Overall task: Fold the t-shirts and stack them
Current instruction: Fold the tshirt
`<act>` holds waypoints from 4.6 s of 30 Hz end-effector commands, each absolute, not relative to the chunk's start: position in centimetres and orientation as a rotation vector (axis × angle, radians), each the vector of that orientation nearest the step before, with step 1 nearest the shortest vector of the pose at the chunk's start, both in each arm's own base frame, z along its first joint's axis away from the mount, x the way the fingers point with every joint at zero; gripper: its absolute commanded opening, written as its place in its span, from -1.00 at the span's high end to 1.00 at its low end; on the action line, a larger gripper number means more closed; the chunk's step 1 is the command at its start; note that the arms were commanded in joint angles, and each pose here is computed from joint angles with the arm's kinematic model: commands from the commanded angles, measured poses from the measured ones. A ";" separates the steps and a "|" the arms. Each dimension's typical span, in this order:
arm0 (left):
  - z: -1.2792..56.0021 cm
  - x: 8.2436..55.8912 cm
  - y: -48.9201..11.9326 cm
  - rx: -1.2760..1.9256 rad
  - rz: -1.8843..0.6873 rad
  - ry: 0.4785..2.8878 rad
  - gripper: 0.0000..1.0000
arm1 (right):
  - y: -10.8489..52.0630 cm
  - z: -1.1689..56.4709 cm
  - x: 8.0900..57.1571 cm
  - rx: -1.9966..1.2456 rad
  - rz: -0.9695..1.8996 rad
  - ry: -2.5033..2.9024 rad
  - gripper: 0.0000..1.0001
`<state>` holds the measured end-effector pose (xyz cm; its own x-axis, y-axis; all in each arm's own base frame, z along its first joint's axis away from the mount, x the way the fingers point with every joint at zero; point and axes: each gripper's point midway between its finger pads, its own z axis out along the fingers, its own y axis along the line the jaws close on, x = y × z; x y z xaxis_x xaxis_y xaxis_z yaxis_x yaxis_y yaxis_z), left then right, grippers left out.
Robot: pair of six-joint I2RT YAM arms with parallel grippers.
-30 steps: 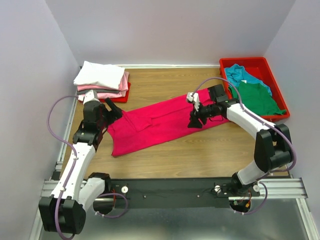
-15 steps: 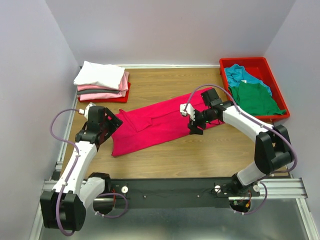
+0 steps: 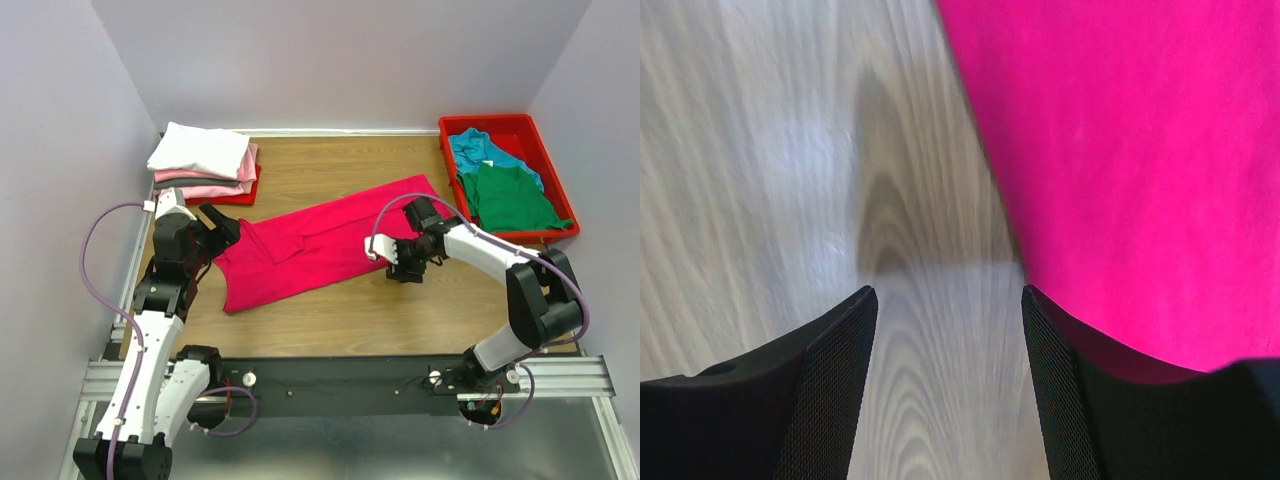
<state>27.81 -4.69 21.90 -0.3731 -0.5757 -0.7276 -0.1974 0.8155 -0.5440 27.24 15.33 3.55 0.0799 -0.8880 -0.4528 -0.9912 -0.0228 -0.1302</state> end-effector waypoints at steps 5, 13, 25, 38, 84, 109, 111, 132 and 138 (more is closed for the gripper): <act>20.5 27.9 -6.6 -0.462 -0.537 2.004 -0.72 | 12.2 2.7 30.3 -1.926 0.013 1.925 -0.30; 20.2 27.4 -6.5 -0.437 -0.524 2.008 -0.72 | 11.8 2.6 31.4 -1.896 -0.015 1.926 -0.28; 20.3 27.3 -7.3 -0.388 -0.563 2.011 -0.72 | 11.7 0.5 30.2 -1.883 0.066 1.981 0.66; 19.8 27.5 -8.6 -0.357 -0.648 2.010 -0.71 | 12.2 1.6 16.1 -2.148 0.404 1.958 0.99; 26.3 24.6 -9.9 -0.093 -0.714 1.759 -0.72 | 39.6 0.0 38.2 -1.185 1.103 2.397 0.68; 23.8 26.7 -11.5 -0.079 -0.818 1.795 -0.71 | 23.1 3.5 59.2 -0.502 0.570 2.341 0.70; 23.4 28.0 -11.7 -0.096 -0.827 1.811 -0.67 | 23.3 2.6 59.5 -0.463 0.583 2.354 0.68; 14.3 44.5 -13.9 -0.319 -0.485 2.129 -0.26 | 19.1 11.8 38.9 -1.380 0.402 2.081 -0.70; 18.5 43.2 -12.7 -0.228 -0.410 2.038 -0.28 | 16.5 6.9 29.8 -1.452 0.141 2.240 -0.68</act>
<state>43.64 -14.30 13.91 -0.5821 -0.3736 -0.7222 -0.0151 0.8930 -0.4498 32.78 20.93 10.93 -0.2703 -0.7450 -0.6098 -0.9104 0.4038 -0.0898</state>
